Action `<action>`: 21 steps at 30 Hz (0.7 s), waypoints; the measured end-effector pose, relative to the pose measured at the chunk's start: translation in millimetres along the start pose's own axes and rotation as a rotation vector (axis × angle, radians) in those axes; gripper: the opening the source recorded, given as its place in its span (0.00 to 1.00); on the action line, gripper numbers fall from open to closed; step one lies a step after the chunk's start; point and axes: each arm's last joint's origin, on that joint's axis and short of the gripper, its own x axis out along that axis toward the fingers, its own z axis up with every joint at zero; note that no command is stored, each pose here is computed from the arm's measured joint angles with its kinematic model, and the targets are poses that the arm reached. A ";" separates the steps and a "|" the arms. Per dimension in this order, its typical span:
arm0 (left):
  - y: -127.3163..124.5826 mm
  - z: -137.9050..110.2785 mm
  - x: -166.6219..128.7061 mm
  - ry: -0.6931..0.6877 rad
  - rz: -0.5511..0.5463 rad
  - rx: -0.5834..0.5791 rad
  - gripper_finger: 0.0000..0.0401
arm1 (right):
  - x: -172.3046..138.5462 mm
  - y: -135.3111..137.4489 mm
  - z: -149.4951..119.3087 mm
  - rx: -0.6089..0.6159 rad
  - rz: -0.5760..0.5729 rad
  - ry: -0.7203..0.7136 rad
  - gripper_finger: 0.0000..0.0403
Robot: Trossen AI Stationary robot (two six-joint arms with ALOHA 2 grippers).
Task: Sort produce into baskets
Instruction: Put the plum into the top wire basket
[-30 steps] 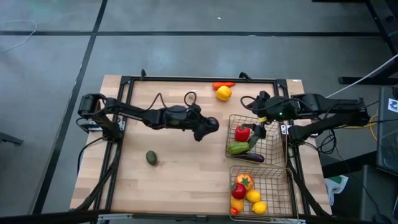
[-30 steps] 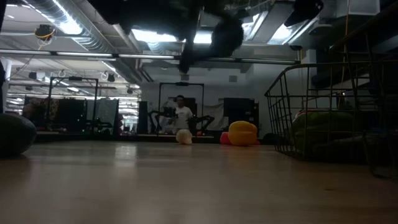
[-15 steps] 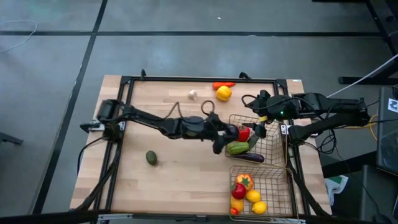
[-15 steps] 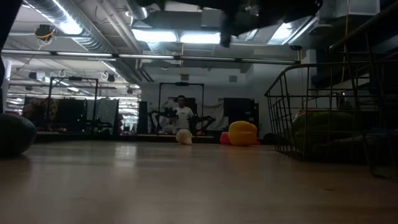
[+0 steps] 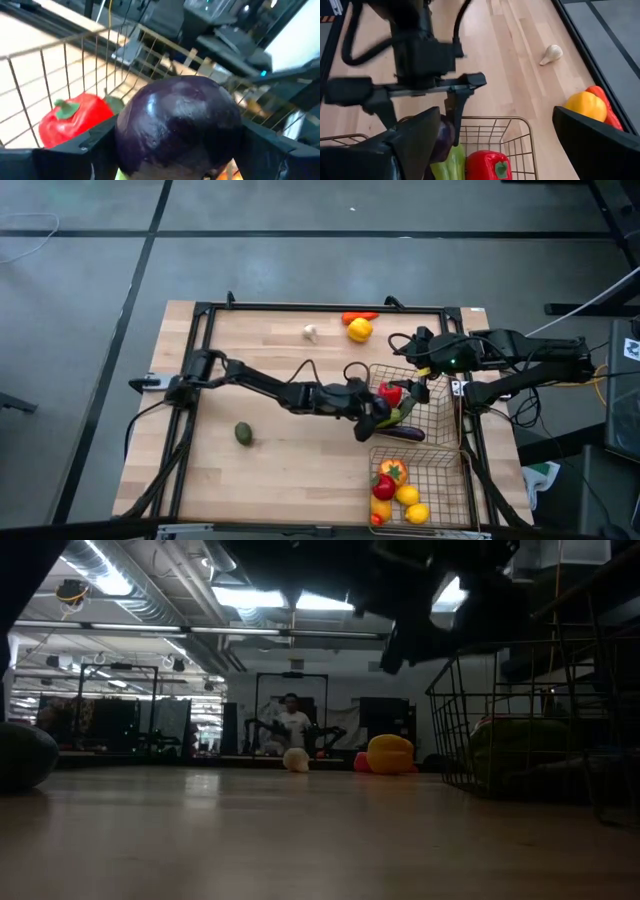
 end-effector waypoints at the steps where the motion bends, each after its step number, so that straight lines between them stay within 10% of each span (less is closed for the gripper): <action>1: 1.0 -2.5 1.1 0.009 0.004 0.013 0.76 | 0.0 0.0 0.0 0.000 0.000 0.000 0.95; 21: 6.2 -6.7 2.8 0.045 0.027 0.104 0.76 | 0.0 0.1 0.3 0.000 0.001 -0.002 0.95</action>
